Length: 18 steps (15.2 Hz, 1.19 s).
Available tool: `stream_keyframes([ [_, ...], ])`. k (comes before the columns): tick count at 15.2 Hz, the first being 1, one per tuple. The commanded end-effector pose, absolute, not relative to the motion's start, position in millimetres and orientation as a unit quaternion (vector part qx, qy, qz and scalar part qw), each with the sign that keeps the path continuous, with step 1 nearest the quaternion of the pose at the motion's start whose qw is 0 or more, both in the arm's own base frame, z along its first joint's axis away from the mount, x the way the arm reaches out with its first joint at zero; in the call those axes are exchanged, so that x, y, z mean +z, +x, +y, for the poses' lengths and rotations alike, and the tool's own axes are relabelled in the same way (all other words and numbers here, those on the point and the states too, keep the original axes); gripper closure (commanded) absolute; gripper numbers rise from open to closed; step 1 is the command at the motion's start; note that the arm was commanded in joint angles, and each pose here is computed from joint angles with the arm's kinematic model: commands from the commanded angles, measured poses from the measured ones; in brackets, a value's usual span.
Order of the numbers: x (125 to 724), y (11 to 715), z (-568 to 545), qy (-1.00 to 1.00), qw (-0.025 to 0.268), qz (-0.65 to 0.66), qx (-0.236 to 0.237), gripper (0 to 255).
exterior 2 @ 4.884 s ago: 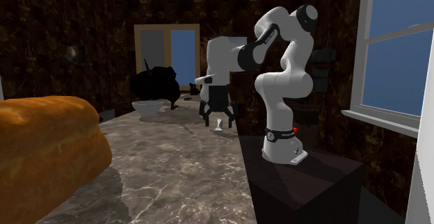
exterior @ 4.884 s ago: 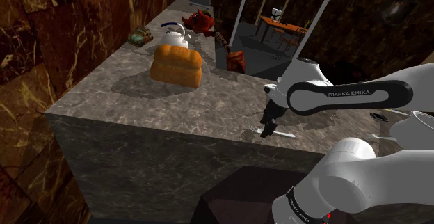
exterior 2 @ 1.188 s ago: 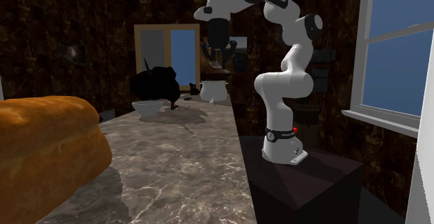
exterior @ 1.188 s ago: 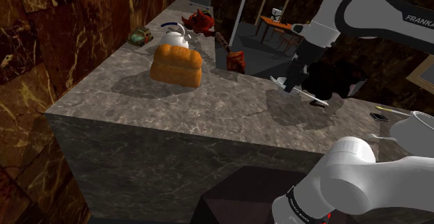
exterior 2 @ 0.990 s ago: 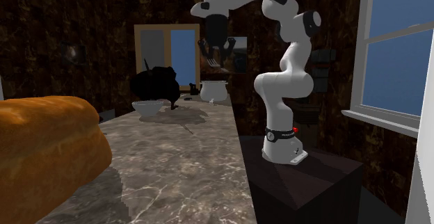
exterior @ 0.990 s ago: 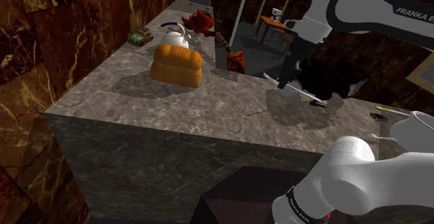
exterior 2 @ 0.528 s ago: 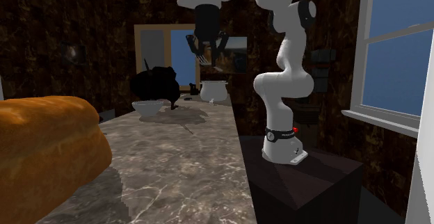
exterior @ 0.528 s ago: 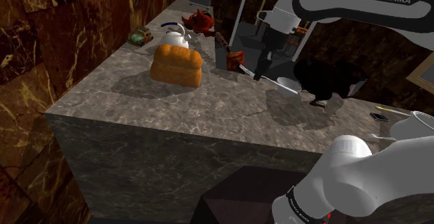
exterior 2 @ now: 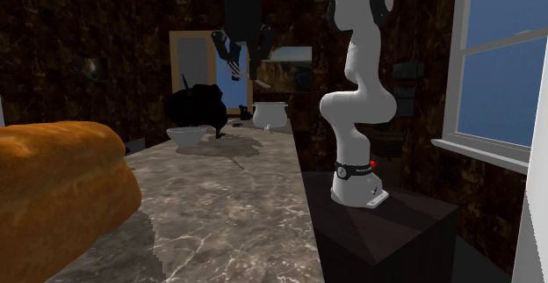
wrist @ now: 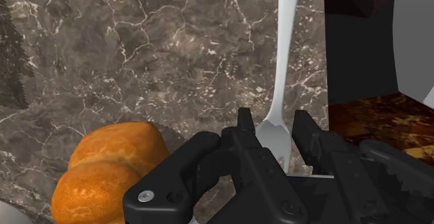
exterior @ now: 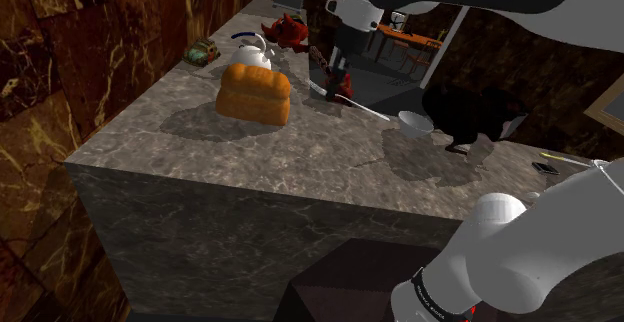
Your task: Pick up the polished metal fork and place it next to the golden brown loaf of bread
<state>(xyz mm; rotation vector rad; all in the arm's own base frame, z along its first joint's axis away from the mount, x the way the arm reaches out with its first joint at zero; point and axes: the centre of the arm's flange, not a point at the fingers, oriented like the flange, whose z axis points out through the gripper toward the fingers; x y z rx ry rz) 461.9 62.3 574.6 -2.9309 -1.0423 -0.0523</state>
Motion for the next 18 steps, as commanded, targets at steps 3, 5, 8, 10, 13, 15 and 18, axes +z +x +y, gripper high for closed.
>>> stream_keyframes([
  [3,573,502,98,-0.942,0.016,-0.335,-0.017,255],
  [5,573,523,114,-0.942,0.016,-0.335,-0.017,255],
  [8,573,553,139,-0.942,0.016,-0.335,-0.017,255],
  [10,573,574,155,-0.942,0.016,-0.335,-0.017,255],
  [13,573,605,180,-0.942,0.016,-0.335,-0.017,255],
  [15,573,626,196,-0.942,0.016,-0.335,-0.017,255],
  [18,573,657,221,-0.942,0.016,-0.335,-0.017,255],
])
